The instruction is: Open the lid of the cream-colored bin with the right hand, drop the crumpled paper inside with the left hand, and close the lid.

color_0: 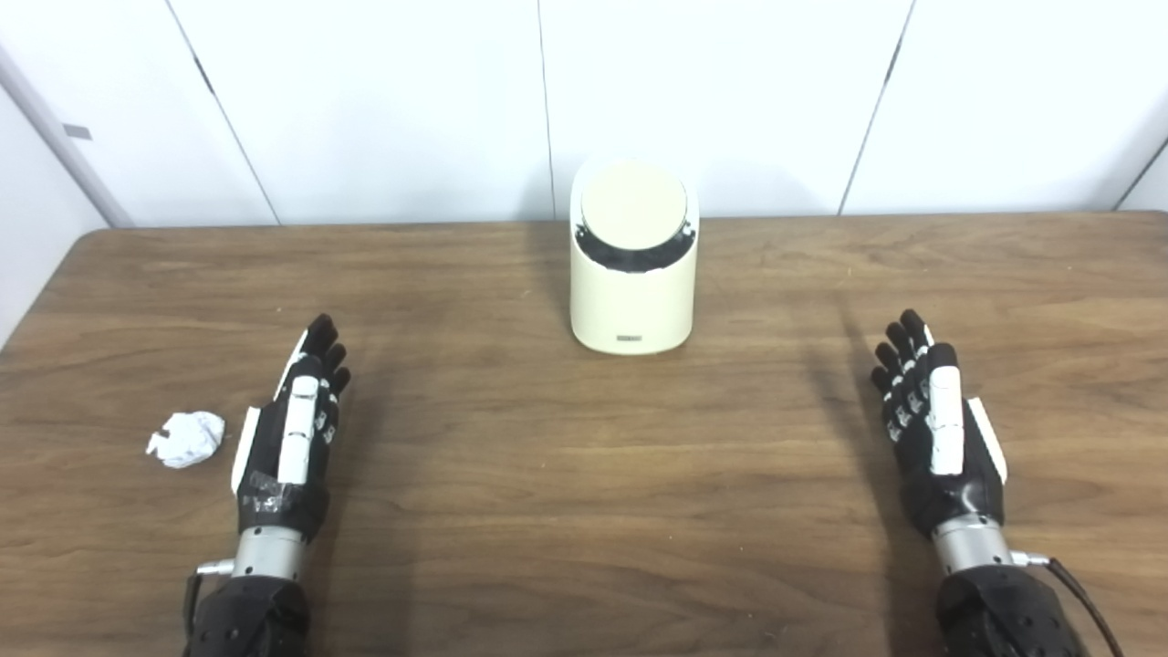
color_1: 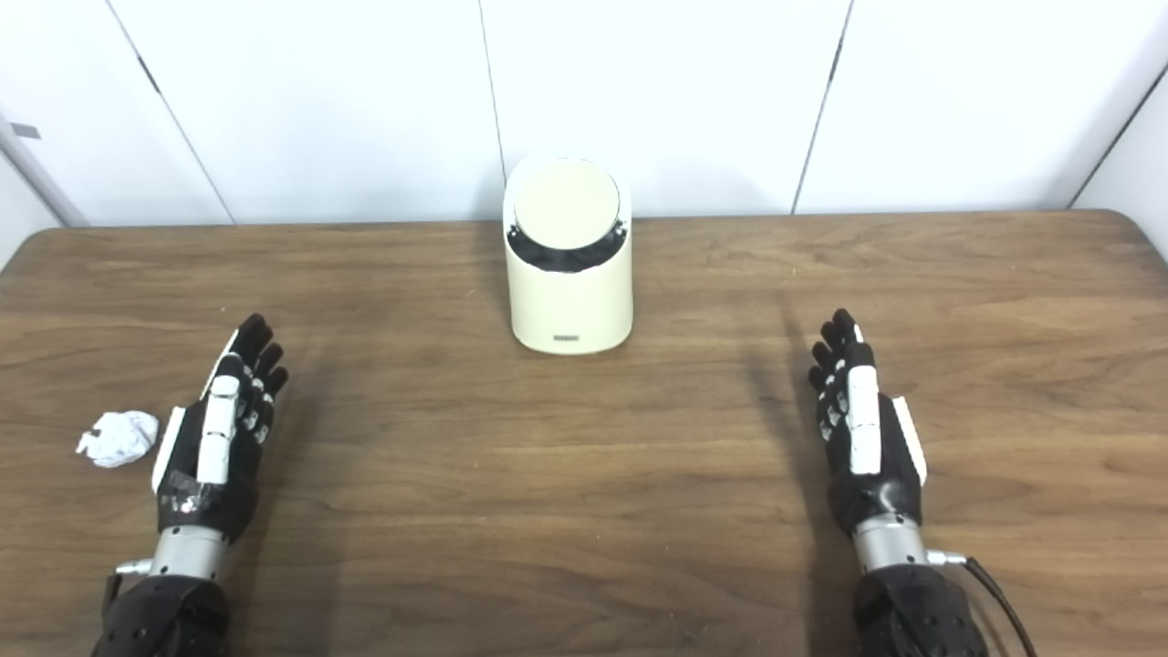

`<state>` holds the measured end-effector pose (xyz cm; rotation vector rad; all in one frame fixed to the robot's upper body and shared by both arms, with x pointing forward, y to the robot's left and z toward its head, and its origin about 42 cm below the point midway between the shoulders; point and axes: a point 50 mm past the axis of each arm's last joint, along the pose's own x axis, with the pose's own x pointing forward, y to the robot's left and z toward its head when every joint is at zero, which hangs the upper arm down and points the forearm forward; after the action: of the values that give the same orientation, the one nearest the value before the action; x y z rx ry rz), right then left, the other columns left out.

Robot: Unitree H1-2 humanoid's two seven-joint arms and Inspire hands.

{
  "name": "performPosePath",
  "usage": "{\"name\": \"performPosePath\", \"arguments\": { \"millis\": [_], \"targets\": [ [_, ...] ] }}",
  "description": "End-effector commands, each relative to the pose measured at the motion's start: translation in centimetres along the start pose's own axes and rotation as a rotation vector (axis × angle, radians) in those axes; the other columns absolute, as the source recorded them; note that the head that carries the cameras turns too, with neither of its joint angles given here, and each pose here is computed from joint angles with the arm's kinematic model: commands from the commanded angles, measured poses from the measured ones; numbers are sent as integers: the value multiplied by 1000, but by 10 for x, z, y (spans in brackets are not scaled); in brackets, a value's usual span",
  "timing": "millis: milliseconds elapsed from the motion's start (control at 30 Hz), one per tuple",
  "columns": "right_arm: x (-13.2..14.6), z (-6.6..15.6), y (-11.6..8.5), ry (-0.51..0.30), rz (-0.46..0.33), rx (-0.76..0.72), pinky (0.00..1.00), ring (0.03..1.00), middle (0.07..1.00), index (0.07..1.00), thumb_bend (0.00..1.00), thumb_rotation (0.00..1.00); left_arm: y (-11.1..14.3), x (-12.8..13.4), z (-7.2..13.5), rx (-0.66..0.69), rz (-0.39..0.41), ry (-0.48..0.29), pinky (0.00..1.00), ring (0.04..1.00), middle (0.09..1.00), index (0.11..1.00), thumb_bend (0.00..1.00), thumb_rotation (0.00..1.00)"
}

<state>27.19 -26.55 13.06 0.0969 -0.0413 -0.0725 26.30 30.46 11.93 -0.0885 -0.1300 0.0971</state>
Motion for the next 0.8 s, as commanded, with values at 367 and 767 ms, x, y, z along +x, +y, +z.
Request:
{"name": "performPosePath", "arguments": {
  "millis": [367, 767],
  "targets": [
    [3, 9, 3, -31, 6, 12, 1000, 980, 985, 1000, 467, 1000, -1, -4, -8, -15, 0, 4, 1000, 1000, 999, 982, 487, 830],
    [3, 7, 3, -34, 5, 18, 1000, 978, 982, 997, 463, 1000, 0, -4, -8, -5, 2, 10, 1000, 994, 992, 976, 488, 834]
  ]
}}
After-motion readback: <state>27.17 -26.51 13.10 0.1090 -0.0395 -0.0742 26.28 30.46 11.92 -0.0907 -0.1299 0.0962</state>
